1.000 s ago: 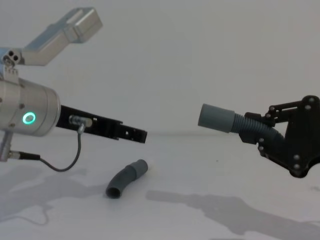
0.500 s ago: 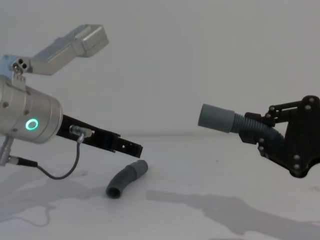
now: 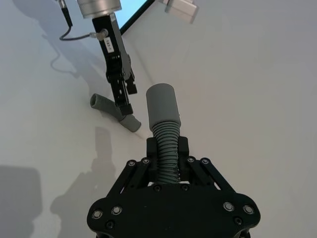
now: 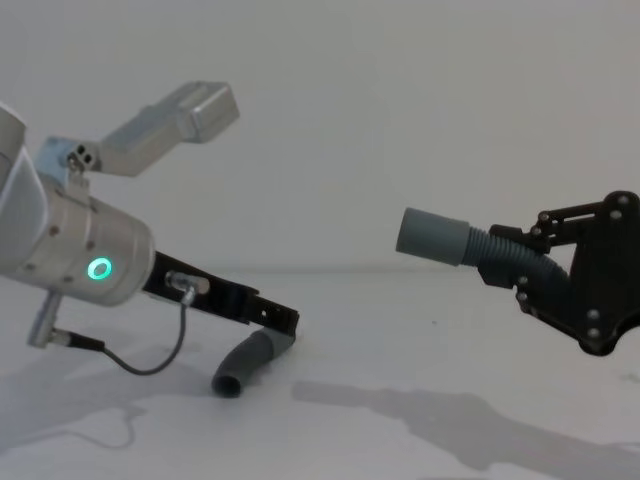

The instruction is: Use both hands to pick up one end of the pipe from the table, align the ends, and insert them.

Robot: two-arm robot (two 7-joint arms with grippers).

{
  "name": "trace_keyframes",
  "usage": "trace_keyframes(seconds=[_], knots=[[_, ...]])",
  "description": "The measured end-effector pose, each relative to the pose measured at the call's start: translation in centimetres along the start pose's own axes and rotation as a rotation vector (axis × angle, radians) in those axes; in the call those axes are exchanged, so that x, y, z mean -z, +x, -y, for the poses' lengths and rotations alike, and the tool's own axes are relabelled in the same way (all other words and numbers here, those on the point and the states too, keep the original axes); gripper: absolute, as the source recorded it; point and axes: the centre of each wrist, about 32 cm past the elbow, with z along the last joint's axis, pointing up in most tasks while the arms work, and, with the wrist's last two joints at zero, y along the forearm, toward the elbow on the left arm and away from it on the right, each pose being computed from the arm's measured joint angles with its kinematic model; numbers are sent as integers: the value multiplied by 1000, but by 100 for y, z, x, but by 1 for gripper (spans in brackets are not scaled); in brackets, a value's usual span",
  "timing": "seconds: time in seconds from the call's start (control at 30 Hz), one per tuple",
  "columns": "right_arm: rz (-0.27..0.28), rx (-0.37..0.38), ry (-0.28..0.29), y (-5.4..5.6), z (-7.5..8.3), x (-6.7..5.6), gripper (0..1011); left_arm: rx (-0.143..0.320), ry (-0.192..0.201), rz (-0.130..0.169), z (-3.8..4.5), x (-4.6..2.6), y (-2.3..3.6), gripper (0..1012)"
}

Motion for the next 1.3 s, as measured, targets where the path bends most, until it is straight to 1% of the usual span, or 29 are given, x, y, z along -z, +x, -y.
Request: trace_keyframes(seconds=[0.03,0.23,0.43,0.6,0.87,1.13,1.3], knots=[[0,0,0,0,0,0,203,3,2,-3,36,6,-7,1002],[0,0,0,0,0,0,203,16,8,-9,147,21,-36,1001],[0,0,0,0,0,0,203,20,12,-13,215,37,-49,1001],[0,0,0,0,0,0,203,18,11,-17,247,48,-58,1002],[0,0,0,0,0,0,204,1,4,-25,266,69,-42,1001],[0,0,0,0,0,0,203,-14,1,-48,291,103,-33,1001],[0,0,0,0,0,0,204,-15,5,-57,310,121,-29,1002]])
